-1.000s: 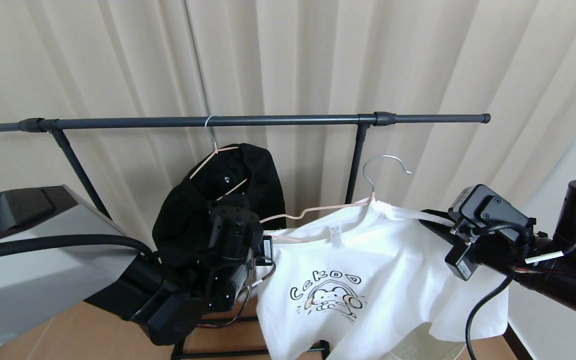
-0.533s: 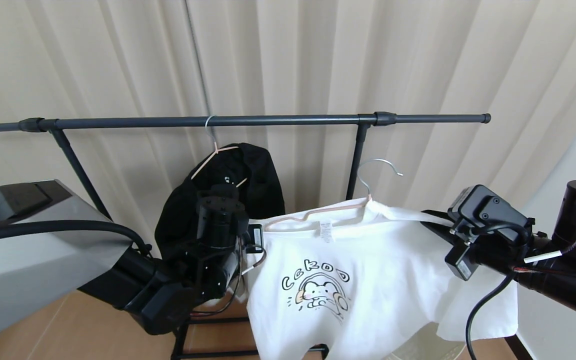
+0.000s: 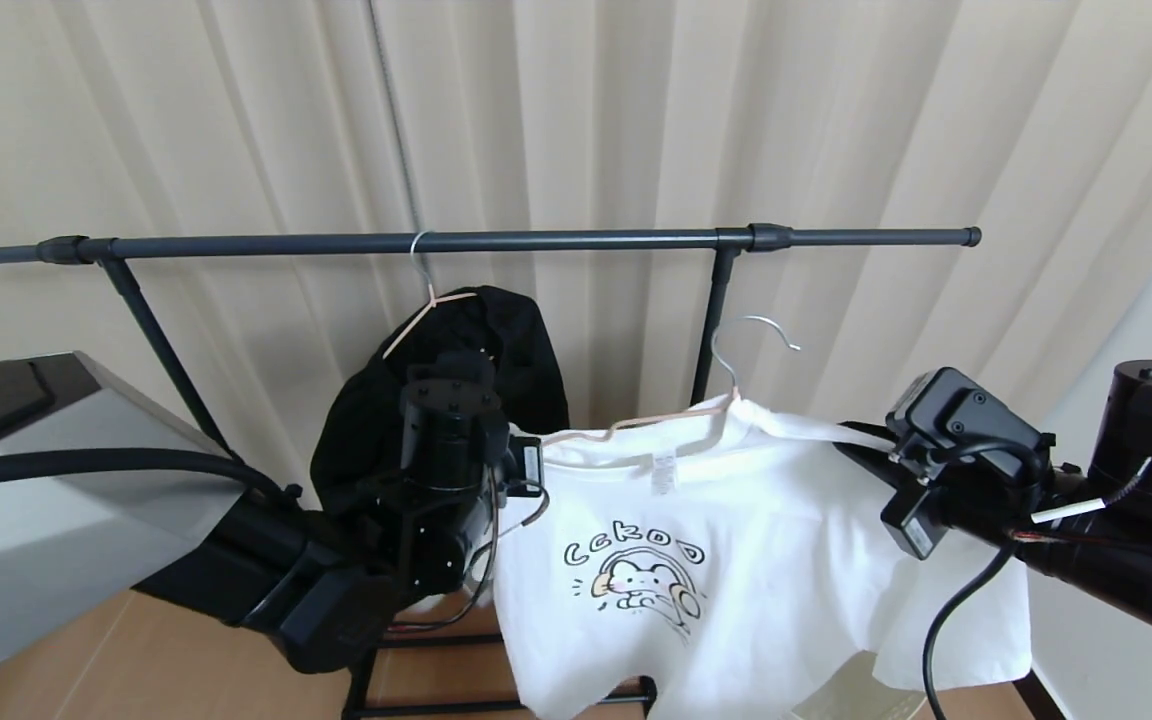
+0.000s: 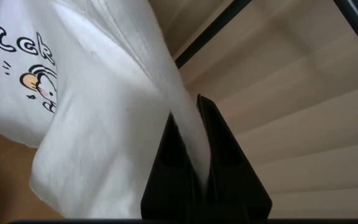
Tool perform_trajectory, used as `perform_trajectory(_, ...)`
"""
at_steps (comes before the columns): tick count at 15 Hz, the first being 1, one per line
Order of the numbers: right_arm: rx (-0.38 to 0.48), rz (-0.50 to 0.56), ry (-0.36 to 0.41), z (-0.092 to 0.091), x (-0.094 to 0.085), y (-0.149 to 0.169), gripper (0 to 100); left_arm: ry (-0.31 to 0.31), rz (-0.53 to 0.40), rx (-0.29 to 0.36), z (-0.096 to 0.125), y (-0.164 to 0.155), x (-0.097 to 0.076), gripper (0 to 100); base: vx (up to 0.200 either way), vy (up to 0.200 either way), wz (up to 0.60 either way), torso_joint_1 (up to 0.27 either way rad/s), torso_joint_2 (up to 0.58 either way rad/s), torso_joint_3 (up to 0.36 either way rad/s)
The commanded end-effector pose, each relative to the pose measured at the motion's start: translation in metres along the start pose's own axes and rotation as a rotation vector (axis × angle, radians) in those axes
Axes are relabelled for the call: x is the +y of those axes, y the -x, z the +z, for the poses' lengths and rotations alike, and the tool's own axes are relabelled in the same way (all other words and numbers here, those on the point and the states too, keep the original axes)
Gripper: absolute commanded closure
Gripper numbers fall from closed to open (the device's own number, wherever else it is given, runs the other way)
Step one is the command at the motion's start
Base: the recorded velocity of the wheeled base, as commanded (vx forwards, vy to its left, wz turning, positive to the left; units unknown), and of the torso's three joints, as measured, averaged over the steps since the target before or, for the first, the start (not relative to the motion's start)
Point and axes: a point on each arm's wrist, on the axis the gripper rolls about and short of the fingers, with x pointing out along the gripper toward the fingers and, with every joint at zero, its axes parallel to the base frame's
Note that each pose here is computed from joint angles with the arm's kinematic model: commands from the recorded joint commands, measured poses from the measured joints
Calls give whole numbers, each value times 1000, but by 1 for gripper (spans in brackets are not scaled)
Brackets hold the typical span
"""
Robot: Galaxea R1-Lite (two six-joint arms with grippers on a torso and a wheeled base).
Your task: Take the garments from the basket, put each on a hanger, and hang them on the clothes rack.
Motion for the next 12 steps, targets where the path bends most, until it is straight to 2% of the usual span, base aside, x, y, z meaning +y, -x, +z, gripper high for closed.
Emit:
perform_trajectory(1,17,19,-41,-1,4,-13,100,-20,-62,-30,9,18,-16,100,0,0,0,0,0,0)
perform_trajectory(6,17,1,-76,6,8,-18,100,-66,-107,-53,13,30,-30,100,0,0,0,0,0,0)
perform_trajectory(12,16,42,-126,8,21,-29,100,-81,-161,-124,33,41,-51,100,0,0,0,0,0,0)
